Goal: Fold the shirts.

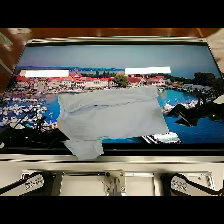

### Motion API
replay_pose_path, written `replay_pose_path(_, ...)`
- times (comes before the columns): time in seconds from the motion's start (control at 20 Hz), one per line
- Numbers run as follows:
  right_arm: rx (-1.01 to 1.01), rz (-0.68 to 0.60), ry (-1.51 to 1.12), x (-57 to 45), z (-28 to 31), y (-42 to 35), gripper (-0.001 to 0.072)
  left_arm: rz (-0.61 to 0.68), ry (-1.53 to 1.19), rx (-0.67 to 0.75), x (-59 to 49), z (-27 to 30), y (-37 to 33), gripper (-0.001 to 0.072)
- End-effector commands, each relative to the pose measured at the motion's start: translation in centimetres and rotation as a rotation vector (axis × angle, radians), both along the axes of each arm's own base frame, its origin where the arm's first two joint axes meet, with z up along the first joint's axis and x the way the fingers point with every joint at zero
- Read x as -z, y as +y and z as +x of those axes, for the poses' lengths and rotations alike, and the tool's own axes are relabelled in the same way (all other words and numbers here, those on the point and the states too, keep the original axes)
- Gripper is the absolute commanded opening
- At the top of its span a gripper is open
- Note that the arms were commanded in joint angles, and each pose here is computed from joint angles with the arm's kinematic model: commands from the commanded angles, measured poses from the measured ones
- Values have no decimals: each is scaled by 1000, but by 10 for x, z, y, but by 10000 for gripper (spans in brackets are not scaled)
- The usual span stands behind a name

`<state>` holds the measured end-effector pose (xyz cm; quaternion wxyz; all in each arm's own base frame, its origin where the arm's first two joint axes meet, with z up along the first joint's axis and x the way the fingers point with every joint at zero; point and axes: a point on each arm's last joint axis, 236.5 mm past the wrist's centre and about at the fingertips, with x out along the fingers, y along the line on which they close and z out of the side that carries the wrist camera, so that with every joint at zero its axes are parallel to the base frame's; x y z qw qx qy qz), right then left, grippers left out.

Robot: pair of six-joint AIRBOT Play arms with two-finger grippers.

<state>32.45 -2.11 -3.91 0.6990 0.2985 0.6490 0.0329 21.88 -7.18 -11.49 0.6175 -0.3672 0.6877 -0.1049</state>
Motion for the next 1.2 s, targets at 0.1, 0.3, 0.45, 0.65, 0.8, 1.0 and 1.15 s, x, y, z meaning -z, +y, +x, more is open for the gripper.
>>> replay_pose_path(0.1,3,-115,39,12,-8,-24,667,-100,-12,-40,-9,14,-31,37)
replay_pose_path(0.3,59,-101,61,17,-15,-39,669,-158,-31,24,-27,8,-41,36)
replay_pose_path(0.45,79,-33,122,41,-33,-27,669,-147,-70,28,-35,12,-40,36)
replay_pose_path(0.65,151,30,122,71,-34,-12,668,-139,-139,23,-51,19,-41,36)
replay_pose_path(0.8,205,108,79,78,-20,7,667,-160,-194,1,-65,27,-45,36)
replay_pose_path(1.0,137,51,51,93,-16,31,554,-183,-225,-10,-74,32,-48,36)
replay_pose_path(1.15,78,61,9,81,-6,42,53,-205,-246,25,-89,36,-50,35)
